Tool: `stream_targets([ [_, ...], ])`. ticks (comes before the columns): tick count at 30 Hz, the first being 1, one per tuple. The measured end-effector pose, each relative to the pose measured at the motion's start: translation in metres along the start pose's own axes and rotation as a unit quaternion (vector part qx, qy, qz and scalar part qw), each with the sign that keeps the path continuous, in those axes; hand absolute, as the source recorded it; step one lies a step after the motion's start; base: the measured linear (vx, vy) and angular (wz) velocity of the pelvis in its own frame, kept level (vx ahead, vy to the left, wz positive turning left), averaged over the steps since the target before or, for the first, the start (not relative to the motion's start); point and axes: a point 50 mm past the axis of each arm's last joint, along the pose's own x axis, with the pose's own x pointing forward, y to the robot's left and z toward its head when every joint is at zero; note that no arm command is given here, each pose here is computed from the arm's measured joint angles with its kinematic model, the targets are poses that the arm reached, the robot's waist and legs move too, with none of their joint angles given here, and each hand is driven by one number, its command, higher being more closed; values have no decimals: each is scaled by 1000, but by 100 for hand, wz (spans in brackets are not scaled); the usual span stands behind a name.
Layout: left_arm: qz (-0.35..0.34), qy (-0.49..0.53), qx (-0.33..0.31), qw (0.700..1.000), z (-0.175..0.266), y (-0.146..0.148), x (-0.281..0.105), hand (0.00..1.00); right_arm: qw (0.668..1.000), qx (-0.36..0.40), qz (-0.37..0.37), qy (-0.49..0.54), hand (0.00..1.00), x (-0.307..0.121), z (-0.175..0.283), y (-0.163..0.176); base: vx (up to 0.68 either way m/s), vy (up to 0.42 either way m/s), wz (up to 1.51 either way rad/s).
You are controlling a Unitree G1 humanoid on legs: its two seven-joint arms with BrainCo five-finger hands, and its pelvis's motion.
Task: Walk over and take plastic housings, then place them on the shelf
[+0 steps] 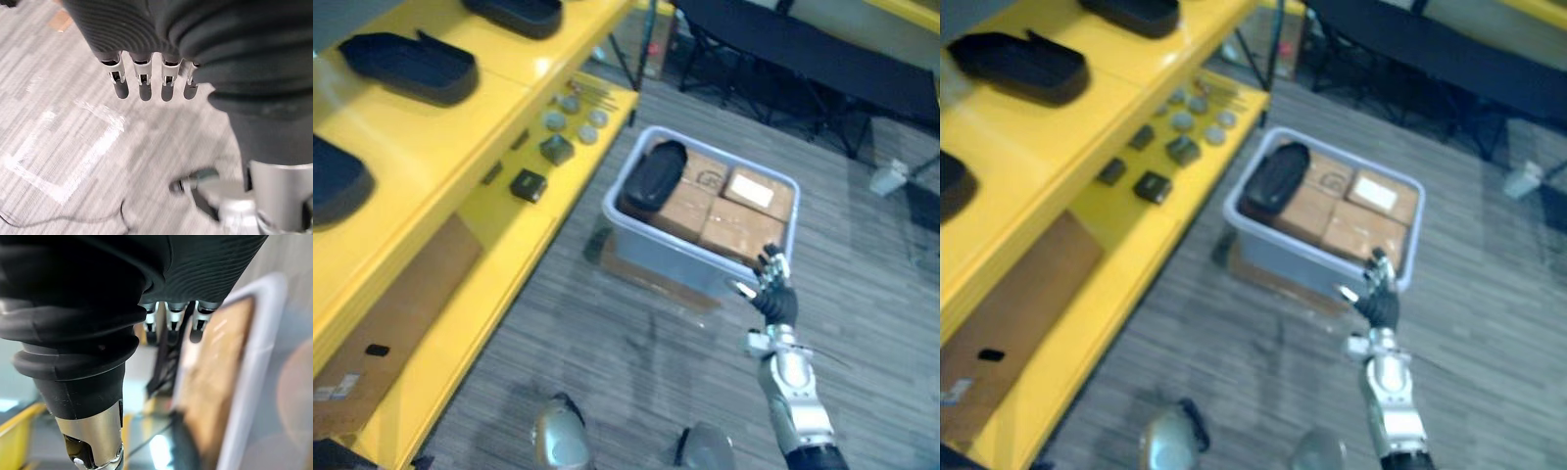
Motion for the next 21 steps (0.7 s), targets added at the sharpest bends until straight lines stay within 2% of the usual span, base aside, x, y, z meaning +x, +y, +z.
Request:
stream_targets([
  [1, -20, -19, 0, 1000, 6, -11, 1, 0, 1000, -6, -20, 6, 0, -1, -3, -12, -86, -225, -86],
  [5, 7, -52, -28, 998, 17, -8, 1, 0, 996, 0, -83, 10, 0, -12, -9, -46, -90, -94, -69],
  [8, 29, -102, -14, 994, 40, -3, 2, 0, 992, 12, -116, 37, 0, -33, -27, -56, -70, 10, -22],
  [10, 20, -139, -5, 990, 55, -9, 0, 0, 992, 24, -119, 43, 0, -42, -34, -53, -38, 44, 1],
  [19, 36, -187, 16, 982, 71, -21, -10, 0, 992, 94, -78, 34, 0, -40, -36, -10, 39, 70, 11],
  [21, 36, -185, 27, 982, 71, -22, -9, 0, 989, 111, -91, 41, 0, -41, -38, -6, 33, 158, 22],
])
